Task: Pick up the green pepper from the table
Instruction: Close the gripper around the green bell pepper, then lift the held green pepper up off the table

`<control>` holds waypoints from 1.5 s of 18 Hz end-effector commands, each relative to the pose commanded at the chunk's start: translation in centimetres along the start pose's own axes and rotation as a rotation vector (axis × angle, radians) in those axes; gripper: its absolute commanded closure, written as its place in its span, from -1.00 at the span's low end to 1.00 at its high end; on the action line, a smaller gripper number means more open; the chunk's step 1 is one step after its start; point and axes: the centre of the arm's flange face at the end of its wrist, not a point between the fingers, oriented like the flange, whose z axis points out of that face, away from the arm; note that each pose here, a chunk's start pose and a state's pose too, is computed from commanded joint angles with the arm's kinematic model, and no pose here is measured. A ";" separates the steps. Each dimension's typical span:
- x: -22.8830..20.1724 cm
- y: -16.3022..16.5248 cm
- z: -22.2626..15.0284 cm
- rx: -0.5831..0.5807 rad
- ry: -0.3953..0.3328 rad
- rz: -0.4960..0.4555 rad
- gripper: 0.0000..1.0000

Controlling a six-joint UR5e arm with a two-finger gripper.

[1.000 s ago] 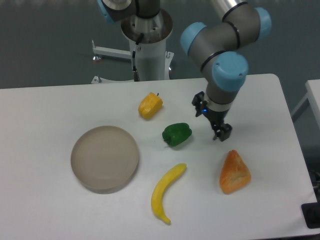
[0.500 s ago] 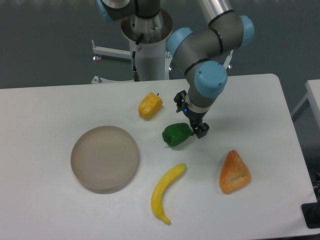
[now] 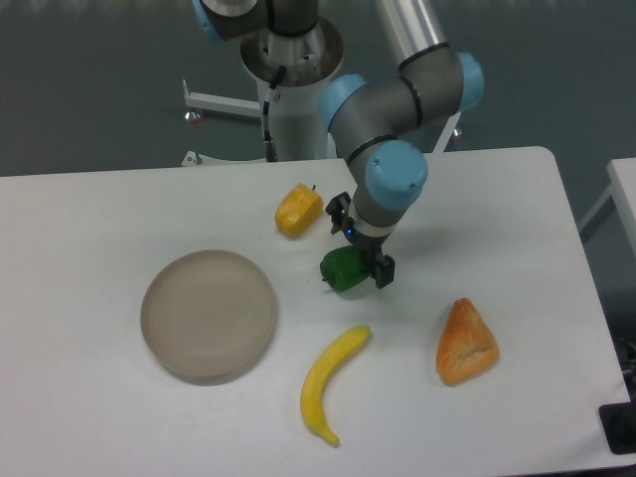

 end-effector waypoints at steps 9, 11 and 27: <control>-0.3 0.7 -2.3 -0.001 -0.038 0.004 -0.86; -0.1 0.8 -1.9 -0.002 -0.029 0.003 -0.74; -2.0 4.4 -12.0 0.015 -0.117 -0.103 0.74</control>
